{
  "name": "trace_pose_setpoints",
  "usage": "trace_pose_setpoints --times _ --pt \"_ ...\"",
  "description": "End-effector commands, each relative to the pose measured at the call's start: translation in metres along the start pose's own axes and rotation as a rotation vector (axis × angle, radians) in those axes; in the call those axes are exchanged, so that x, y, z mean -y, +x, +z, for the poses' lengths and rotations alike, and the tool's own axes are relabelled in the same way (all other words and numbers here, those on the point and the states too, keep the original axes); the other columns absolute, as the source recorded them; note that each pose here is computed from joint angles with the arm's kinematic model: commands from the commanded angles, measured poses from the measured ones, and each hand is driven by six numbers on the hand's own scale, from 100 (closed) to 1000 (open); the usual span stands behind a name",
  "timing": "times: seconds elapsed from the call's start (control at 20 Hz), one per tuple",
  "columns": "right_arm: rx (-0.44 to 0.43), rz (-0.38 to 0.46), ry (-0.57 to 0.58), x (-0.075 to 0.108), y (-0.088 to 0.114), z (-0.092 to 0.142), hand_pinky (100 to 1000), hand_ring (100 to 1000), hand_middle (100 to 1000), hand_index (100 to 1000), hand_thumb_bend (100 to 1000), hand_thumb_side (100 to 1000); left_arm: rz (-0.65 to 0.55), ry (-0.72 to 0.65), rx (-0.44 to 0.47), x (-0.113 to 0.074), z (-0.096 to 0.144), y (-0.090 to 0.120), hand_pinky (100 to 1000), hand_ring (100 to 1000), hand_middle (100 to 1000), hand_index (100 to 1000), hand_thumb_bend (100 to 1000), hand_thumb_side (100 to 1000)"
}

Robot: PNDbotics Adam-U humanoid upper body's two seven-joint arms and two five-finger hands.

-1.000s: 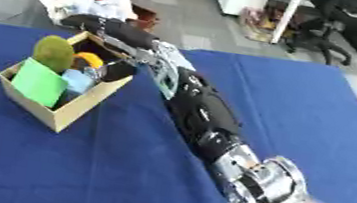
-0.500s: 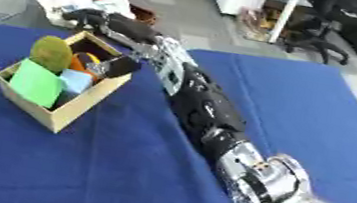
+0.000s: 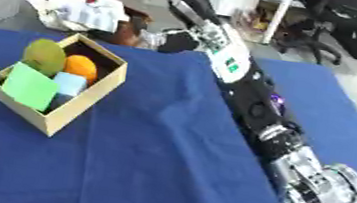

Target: Pick up objects on the table and place them in the box.

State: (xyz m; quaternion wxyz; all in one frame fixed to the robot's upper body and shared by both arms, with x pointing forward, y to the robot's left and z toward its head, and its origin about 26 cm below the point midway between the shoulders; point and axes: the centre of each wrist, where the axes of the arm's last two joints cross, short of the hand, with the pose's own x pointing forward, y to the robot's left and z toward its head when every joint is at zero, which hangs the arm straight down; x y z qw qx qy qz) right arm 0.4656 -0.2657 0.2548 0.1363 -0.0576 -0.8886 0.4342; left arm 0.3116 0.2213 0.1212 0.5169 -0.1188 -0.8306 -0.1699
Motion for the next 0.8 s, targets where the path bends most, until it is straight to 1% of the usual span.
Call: trace_pose_setpoints --times 0.05,0.15,0.2,0.3,0.45,0.55,0.6,0.7,0.8 --pt "0.132 -0.039 0.009 0.034 0.032 0.005 836 773 834 1000 100 452 -0.035 0.025 0.009 -0.008 0.002 0.005 610 641 598 798 100 859" --pt "0.138 -0.106 -0.011 0.037 0.046 0.02 832 763 823 1000 100 471 -0.039 0.032 0.004 -0.009 0.004 0.004 610 642 598 798 100 858" --pt "0.137 -0.135 -0.024 0.037 0.052 0.028 831 761 820 1000 100 465 -0.04 0.035 0.002 -0.009 0.004 0.004 610 642 598 798 100 856" --pt "0.123 -0.186 -0.044 0.035 0.062 0.046 830 758 817 1000 100 480 -0.041 0.04 -0.002 -0.01 0.006 0.003 610 642 598 797 100 857" --pt "0.072 -0.255 -0.08 0.023 0.072 0.074 821 743 803 1000 100 511 -0.045 0.05 -0.009 -0.012 0.008 0.002 610 642 598 797 100 853" --pt "0.045 -0.302 -0.106 0.012 0.079 0.087 818 736 797 1000 100 527 -0.047 0.061 -0.014 -0.013 0.01 0.001 609 642 598 797 100 854" --pt "0.038 -0.331 -0.122 0.006 0.083 0.092 813 729 791 1000 100 535 -0.048 0.066 -0.019 -0.014 0.012 0.0 609 642 598 797 100 858" --pt "0.046 -0.389 -0.149 -0.005 0.093 0.093 812 728 791 1000 100 538 -0.052 0.078 -0.034 -0.015 0.015 -0.003 610 642 598 798 100 862" --pt "0.088 -0.464 -0.182 -0.015 0.105 0.084 807 729 795 1000 100 542 -0.056 0.088 -0.049 -0.017 0.02 -0.005 609 642 598 798 100 862"
